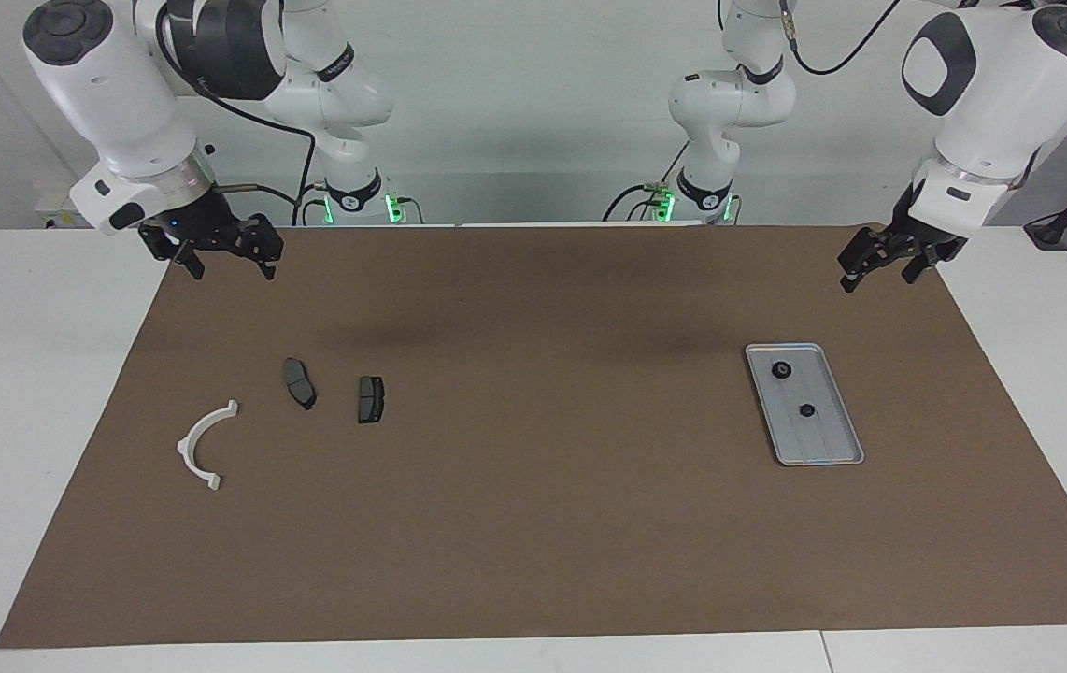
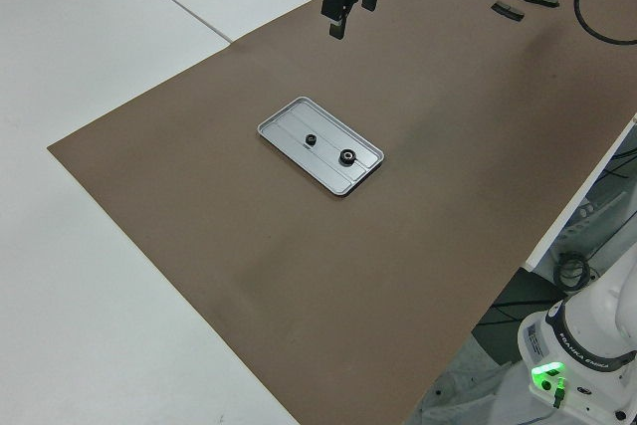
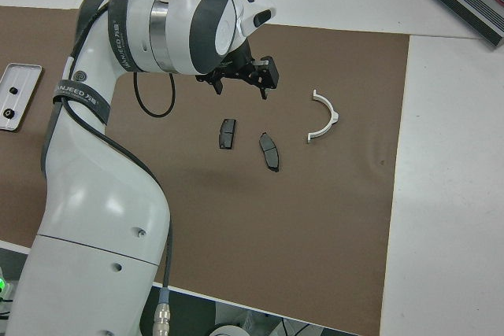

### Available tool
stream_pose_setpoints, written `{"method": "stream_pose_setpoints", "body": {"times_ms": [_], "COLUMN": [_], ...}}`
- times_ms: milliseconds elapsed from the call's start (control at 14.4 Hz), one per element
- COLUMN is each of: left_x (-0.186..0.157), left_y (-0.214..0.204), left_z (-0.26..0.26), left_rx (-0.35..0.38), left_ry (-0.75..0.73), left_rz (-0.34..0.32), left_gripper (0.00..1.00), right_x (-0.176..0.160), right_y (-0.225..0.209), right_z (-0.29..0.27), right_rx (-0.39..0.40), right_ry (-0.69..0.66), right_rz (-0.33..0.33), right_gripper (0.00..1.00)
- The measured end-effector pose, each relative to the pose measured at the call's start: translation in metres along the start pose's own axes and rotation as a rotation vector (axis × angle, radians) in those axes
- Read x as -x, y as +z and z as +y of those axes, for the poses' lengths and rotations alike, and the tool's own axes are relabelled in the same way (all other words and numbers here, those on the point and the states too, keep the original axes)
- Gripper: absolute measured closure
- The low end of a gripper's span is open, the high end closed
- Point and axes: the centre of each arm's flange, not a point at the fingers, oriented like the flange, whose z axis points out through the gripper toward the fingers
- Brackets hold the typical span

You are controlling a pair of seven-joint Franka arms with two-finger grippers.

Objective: Place bearing gear from tray to pile
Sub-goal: 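Move the left gripper over the black bearing on the silver tray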

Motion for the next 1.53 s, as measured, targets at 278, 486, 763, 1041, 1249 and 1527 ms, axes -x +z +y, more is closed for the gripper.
{"method": "stream_pose_setpoints", "body": {"times_ms": [278,486,763,1041,1249,1527], "left_x": [0.0,0.0,-0.001,0.003,0.015,0.017], "left_y": [0.0,-0.001,-0.003,0.023,0.054,0.089], "left_z": [0.0,-0.001,0.0,0.004,0.005,0.008], "left_rx": [0.0,0.0,0.003,0.01,0.013,0.01], "left_ry": [0.0,-0.001,-0.078,-0.129,-0.132,-0.131], "left_rz": [0.002,0.005,0.021,0.051,0.061,0.045], "left_gripper": [0.0,0.0,0.0,0.0,0.0,0.22], "right_x": [0.003,0.004,0.004,0.004,0.004,0.003], "right_y": [0.002,0.003,0.003,0.003,0.003,0.003], "right_z": [0.0,0.0,0.002,0.006,0.006,0.003], "right_rx": [0.0,0.0,0.0,-0.001,-0.001,-0.001], "right_ry": [0.0,0.0,0.003,0.01,0.01,0.007], "right_rz": [-0.004,-0.005,-0.006,-0.005,-0.004,0.003], "right_gripper": [0.0,0.0,0.0,0.0,0.0,0.0]}}
